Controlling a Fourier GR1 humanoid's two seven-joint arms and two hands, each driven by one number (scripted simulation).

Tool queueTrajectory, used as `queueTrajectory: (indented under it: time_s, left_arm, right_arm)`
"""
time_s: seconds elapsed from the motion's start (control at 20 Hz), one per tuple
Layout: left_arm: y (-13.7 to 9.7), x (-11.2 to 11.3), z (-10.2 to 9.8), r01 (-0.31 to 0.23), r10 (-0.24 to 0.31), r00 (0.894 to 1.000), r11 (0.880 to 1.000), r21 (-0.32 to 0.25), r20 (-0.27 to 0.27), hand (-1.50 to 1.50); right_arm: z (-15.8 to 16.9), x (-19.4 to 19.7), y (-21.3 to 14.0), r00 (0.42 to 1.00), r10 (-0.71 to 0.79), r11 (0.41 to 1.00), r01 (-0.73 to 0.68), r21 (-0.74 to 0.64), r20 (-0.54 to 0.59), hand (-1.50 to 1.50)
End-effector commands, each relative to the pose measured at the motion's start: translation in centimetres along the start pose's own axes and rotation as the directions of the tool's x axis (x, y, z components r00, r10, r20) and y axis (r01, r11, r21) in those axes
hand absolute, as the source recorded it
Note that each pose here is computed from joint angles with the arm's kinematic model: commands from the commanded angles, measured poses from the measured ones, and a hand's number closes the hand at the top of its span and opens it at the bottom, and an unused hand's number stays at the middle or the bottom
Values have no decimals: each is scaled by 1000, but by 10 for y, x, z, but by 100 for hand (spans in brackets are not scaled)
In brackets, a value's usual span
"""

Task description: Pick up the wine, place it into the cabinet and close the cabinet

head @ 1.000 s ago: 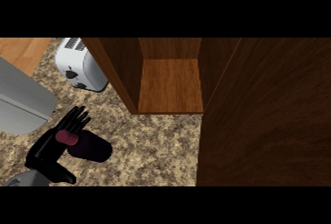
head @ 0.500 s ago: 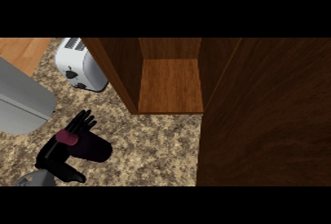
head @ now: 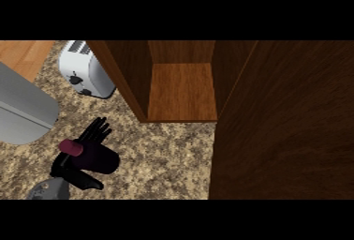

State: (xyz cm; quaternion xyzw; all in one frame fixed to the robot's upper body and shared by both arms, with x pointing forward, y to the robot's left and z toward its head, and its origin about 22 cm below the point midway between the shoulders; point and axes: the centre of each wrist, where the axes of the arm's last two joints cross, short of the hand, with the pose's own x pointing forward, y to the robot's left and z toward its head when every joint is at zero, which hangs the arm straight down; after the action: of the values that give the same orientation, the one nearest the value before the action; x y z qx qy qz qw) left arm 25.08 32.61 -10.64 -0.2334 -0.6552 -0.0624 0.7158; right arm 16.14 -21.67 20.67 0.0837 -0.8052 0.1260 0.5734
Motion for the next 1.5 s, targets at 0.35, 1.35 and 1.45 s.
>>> queueTrajectory:
  time_s: [0.35, 1.35, 1.45]
  left_arm:
    - [-18, -20, -10, -91, 103, 993, 981, -171, 59, 150]
    - [-33, 9, 40, 183, -346, 883, 877, 445, 317, 150]
    - [-31, 19, 21, 167, -359, 863, 867, 469, 356, 150]
  right_arm:
    - [15, 14, -9, 997, -25, 1000, 25, 5, 67, -150]
    - [26, 9, -12, 998, -16, 1000, 16, 4, 63, -150]
    - [21, 18, -10, 999, -27, 999, 26, 35, 35, -150]
